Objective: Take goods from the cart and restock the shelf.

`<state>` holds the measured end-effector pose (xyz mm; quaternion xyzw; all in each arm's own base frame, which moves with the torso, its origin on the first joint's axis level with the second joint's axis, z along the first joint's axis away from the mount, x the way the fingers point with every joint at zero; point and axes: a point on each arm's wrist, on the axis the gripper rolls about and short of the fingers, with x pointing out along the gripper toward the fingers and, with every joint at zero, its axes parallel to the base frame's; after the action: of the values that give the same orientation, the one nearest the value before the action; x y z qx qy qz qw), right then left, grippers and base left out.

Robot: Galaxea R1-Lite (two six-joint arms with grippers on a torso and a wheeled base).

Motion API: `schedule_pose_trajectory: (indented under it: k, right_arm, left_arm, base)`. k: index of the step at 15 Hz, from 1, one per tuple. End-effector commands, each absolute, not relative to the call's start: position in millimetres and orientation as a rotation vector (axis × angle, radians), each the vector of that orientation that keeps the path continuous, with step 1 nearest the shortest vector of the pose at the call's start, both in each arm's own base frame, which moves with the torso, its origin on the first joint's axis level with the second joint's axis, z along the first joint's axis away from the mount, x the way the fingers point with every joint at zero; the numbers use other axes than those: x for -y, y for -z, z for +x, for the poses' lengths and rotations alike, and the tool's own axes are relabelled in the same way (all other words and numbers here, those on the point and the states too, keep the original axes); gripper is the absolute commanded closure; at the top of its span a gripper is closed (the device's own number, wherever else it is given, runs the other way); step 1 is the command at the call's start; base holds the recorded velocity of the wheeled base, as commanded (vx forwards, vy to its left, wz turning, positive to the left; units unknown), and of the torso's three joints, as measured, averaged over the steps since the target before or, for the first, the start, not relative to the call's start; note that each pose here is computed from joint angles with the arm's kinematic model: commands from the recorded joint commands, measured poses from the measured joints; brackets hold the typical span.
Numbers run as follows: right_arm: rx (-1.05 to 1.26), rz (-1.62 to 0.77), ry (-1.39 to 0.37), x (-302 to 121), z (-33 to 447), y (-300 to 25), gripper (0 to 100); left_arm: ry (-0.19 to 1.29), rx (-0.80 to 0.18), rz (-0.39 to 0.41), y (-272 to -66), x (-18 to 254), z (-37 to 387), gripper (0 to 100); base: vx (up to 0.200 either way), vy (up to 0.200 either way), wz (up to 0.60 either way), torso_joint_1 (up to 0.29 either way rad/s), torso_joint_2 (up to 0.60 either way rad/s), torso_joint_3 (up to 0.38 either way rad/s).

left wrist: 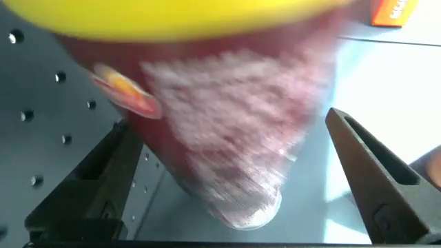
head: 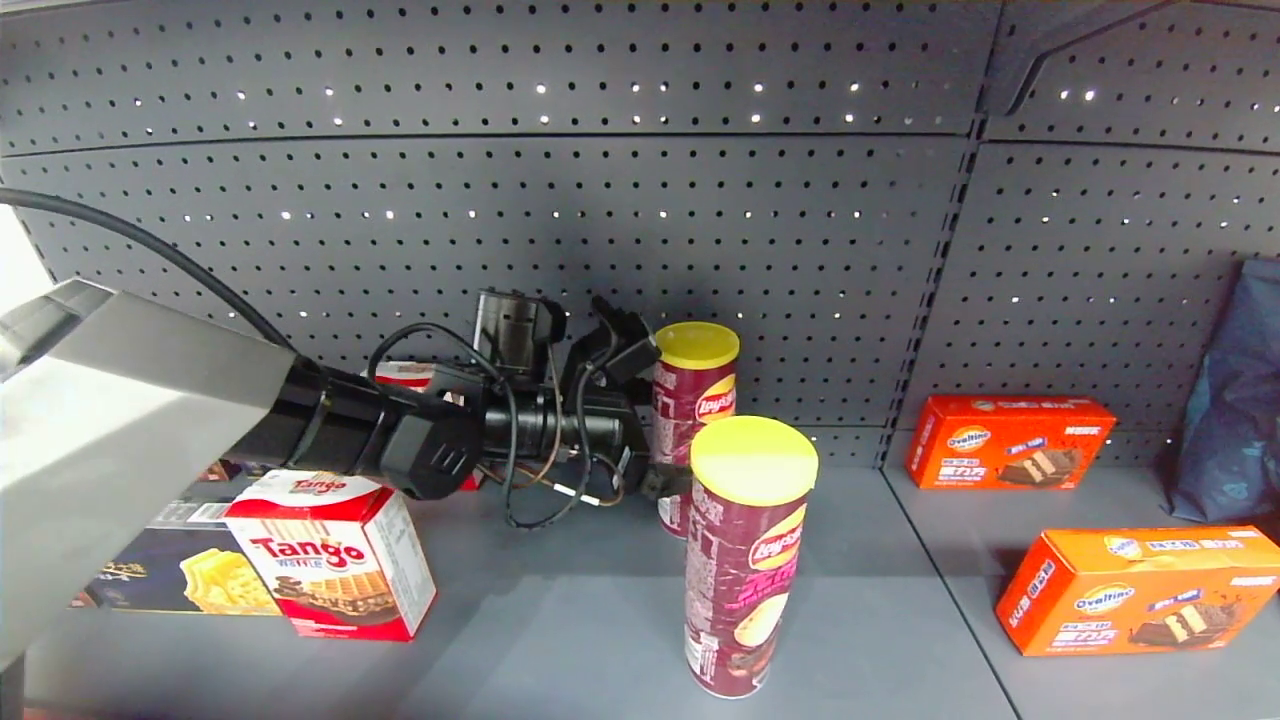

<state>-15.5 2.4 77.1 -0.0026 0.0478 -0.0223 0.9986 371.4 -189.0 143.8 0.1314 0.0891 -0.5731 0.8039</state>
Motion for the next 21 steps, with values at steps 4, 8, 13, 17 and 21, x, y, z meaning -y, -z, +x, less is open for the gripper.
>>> schedule_pose_trajectory:
  k: [4, 8, 13, 17, 21]
  right_arm:
    - [-0.097, -0.006, 0.044, -2, -15, -77, 0]
    - [-0.097, -0.006, 0.044, -2, -15, -77, 0]
    - [-0.097, -0.006, 0.044, -2, -15, -77, 0]
    - [-0.097, -0.006, 0.044, -2, -15, -77, 0]
    - [-0.097, -0.006, 0.044, -2, -15, -77, 0]
  left_arm:
    - [1.136, -0.212, 0.295, -163, 160, 338, 0]
    - [1.035, -0.261, 0.323, -156, 158, 329, 0]
    - [0.918, -0.279, 0.345, -154, 161, 330, 0]
    - [0.877, -0.281, 0.335, -149, 168, 334, 0]
    - [0.83, -0.282, 0.333, -147, 169, 337, 0]
  base:
    - [0.0, 0.0, 0.0, 0.0, 0.0, 0.0]
    - [0.0, 0.0, 0.0, 0.0, 0.0, 0.0]
    - [0.0, 0.0, 0.0, 0.0, 0.0, 0.0]
    - [0.0, 0.0, 0.0, 0.0, 0.0, 0.0]
    - [0.0, 0.0, 0.0, 0.0, 0.0, 0.0]
